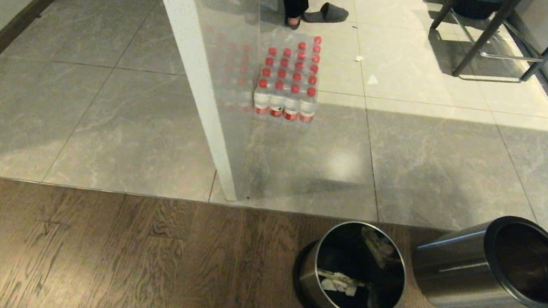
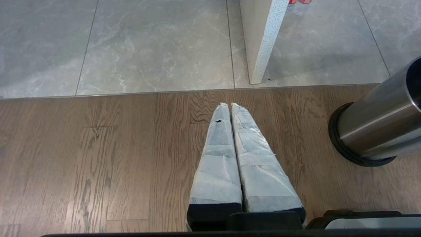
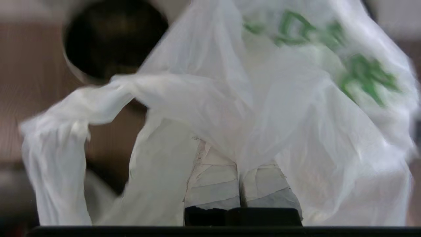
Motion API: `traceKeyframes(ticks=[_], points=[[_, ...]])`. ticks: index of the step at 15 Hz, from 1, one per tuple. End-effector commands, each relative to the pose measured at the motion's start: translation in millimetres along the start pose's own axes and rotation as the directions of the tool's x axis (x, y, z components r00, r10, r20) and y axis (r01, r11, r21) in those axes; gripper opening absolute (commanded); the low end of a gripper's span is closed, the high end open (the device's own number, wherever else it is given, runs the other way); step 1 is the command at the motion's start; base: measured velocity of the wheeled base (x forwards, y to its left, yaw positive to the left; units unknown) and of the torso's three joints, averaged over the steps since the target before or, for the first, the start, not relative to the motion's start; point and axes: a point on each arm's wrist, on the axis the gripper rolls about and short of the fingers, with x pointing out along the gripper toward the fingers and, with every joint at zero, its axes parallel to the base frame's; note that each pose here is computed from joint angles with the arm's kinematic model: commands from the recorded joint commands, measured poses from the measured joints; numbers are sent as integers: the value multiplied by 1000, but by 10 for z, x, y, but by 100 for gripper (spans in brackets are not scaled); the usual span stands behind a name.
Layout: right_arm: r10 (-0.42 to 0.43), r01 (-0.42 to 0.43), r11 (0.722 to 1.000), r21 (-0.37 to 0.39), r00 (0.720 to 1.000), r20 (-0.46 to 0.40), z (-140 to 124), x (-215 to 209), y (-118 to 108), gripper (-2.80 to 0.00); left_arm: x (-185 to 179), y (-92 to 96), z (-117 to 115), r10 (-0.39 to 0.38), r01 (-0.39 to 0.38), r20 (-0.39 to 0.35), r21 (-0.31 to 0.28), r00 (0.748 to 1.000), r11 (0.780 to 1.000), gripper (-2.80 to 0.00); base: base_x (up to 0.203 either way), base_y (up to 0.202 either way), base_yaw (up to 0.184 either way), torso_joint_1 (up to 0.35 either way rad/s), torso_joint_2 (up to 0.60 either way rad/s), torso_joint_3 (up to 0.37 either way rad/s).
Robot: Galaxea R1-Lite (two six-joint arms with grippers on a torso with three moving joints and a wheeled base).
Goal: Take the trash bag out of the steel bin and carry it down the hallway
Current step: Put the trash bag at the door
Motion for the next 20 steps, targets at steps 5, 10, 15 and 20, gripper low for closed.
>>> traceKeyframes(ticks=[5,10,15,20], points=[[29,-42,997,64,983,181,-194,-121,24,-280,0,0,1,0,0,1,-1,1000,1000,-280,0,0,0,0,0,0],[34,-42,998,43,983,180,-190,-121,25,-280,0,0,1,0,0,1,-1,1000,1000,-280,0,0,0,0,0,0],[27,-42,996,79,983,181,-193,-120,24,-280,0,0,1,0,0,1,-1,1000,1000,-280,0,0,0,0,0,0],[27,-42,996,79,983,181,-193,-120,24,-280,0,0,1,0,0,1,0,1000,1000,-280,0,0,0,0,0,0]])
